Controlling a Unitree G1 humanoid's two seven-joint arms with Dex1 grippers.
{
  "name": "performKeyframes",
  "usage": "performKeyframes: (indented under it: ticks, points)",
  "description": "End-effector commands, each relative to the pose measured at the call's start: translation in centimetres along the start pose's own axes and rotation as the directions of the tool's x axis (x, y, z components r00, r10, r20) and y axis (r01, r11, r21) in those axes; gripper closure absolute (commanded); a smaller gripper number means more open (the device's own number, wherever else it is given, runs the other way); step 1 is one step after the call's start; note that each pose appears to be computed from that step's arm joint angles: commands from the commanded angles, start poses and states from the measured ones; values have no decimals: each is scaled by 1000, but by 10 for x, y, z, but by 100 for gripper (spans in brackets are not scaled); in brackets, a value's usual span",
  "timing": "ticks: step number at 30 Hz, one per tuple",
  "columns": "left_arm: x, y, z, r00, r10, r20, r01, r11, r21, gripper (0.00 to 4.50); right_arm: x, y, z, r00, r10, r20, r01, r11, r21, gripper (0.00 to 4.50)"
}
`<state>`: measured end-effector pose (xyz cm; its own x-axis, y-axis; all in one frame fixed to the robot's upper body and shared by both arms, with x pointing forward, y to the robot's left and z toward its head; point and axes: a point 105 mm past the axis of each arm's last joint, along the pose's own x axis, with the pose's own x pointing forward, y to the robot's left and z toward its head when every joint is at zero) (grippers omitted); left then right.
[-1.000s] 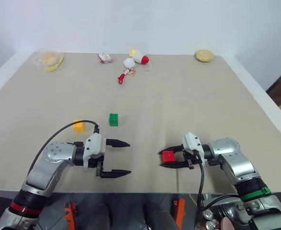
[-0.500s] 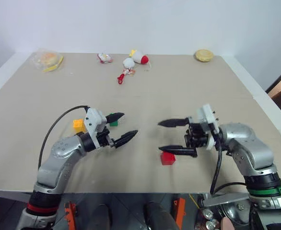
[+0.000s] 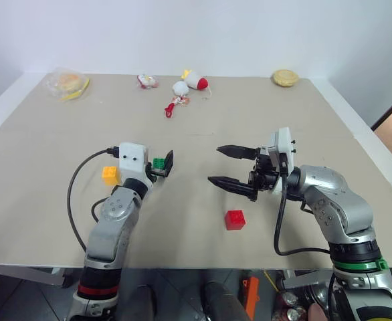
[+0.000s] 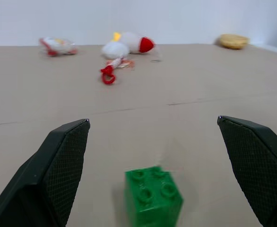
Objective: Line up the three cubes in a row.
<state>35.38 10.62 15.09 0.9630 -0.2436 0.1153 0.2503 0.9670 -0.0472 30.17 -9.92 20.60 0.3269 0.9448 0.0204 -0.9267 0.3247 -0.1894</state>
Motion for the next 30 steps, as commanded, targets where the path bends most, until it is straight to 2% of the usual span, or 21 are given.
performKeyframes:
  ticks: [1,4,12,20,21,27,29,30]
  points:
    - [3,-7,-6,1000,-7,-26,7,1000,1,0,4,0,10,1000,12,21,-11,999,-49,4]
    - [5,-14,-15,998,-18,-57,19,1000,8,0,5,0,11,1000,12,24,-11,999,-53,4]
    - [20,-4,-32,990,53,-133,-50,998,23,0,7,-5,13,999,-6,41,8,998,-56,4]
    - [27,-9,-36,988,56,-143,-55,998,10,0,4,-13,12,999,-32,43,34,998,-61,4]
    - [27,-9,-36,988,57,-142,-56,998,9,55,4,-13,12,999,-33,43,35,998,-61,0]
    - [28,-6,-35,990,61,-131,-59,998,15,264,4,-13,12,998,-37,44,40,997,-59,0]
    - [28,-7,-34,990,53,-129,-51,999,17,314,3,-13,12,998,-40,46,43,997,-58,0]
    - [28,-8,-34,991,40,-129,-38,999,17,313,2,-12,12,998,-43,47,46,997,-59,0]
